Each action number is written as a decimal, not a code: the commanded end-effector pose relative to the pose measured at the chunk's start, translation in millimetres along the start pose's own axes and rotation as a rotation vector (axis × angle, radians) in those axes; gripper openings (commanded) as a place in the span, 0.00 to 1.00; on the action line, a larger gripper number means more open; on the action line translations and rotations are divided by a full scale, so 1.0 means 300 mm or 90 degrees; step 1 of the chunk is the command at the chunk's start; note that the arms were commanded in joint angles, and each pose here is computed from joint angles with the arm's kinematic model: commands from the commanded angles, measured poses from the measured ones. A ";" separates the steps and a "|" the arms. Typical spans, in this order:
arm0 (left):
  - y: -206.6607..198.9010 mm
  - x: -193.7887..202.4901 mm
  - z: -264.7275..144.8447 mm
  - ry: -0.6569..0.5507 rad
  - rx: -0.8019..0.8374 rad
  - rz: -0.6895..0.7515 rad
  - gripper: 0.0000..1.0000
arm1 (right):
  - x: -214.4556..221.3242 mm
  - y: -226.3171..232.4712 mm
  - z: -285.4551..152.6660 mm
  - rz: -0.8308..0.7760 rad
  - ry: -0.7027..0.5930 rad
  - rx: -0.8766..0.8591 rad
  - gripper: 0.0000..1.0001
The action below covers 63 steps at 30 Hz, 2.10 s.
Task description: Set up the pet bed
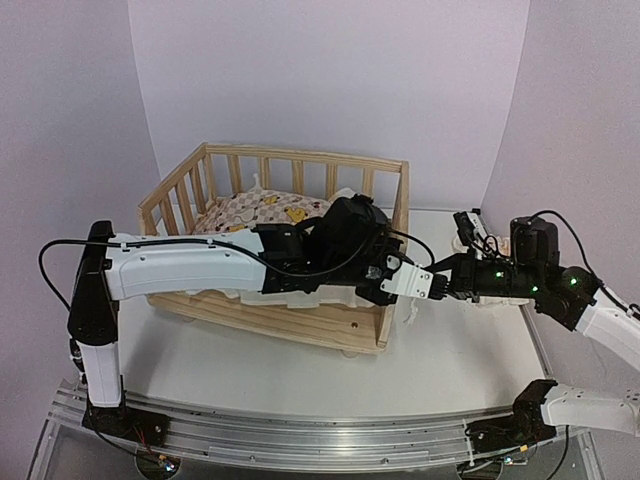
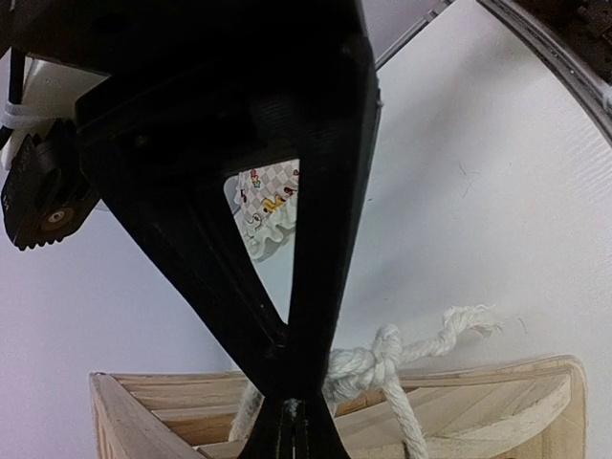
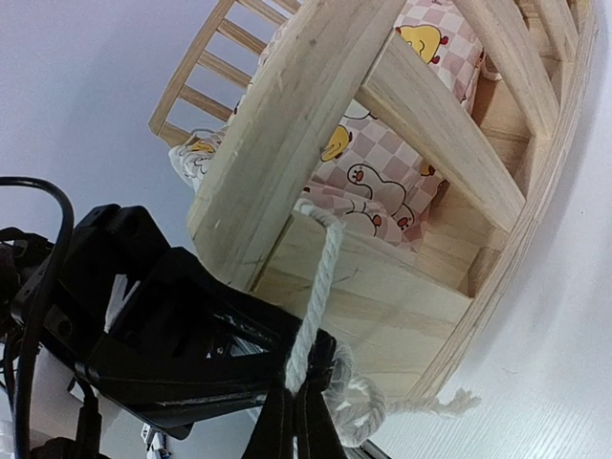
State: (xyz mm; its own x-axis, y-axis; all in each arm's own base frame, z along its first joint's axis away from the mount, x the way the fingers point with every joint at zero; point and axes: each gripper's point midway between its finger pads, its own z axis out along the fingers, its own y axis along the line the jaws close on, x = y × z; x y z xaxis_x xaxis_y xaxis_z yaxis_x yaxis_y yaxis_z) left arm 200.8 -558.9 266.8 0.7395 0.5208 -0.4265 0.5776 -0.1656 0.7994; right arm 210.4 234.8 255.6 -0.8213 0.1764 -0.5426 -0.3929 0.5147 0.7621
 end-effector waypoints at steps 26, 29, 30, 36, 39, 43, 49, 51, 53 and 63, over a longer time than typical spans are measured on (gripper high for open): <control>-0.032 0.230 0.123 -0.043 -0.118 0.010 0.00 | 0.063 -0.093 -0.021 0.038 0.040 0.095 0.40; -0.042 0.252 0.131 -0.036 -0.116 0.006 0.00 | 0.044 -0.103 -0.054 0.014 0.028 0.134 0.43; -0.047 0.257 0.133 -0.035 -0.114 0.005 0.00 | 0.037 -0.110 -0.065 0.005 0.024 0.150 0.43; -0.067 0.276 0.140 -0.027 -0.102 0.004 0.00 | -0.015 -0.168 -0.085 -0.045 -0.004 0.233 0.27; -0.069 0.285 0.137 -0.024 -0.100 0.001 0.00 | -0.052 -0.217 -0.076 -0.038 -0.016 0.272 0.25; -0.067 0.293 0.134 -0.025 -0.100 0.000 0.00 | -0.068 -0.220 -0.004 -0.019 0.013 0.237 0.38; -0.057 0.297 0.134 -0.029 -0.101 -0.006 0.00 | -0.074 -0.166 0.040 -0.096 0.009 0.144 0.46; -0.058 0.299 0.136 -0.029 -0.098 -0.008 0.00 | -0.073 -0.147 0.058 -0.106 0.015 0.114 0.43; -0.059 0.300 0.137 -0.028 -0.097 -0.008 0.00 | -0.070 -0.124 0.083 -0.102 0.025 0.076 0.42; -0.065 0.323 0.142 -0.019 -0.057 -0.055 0.00 | -0.023 -0.043 0.079 -0.136 0.043 -0.032 0.45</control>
State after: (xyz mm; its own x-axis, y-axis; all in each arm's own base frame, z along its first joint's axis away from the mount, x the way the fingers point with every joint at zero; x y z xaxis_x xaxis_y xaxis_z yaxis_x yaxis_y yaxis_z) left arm 232.3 -564.3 246.6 0.8183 0.3214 -0.4766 0.4985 0.0159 0.8667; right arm 243.0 231.1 206.0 -0.8154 0.0373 -0.5777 -0.4310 0.6271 0.6488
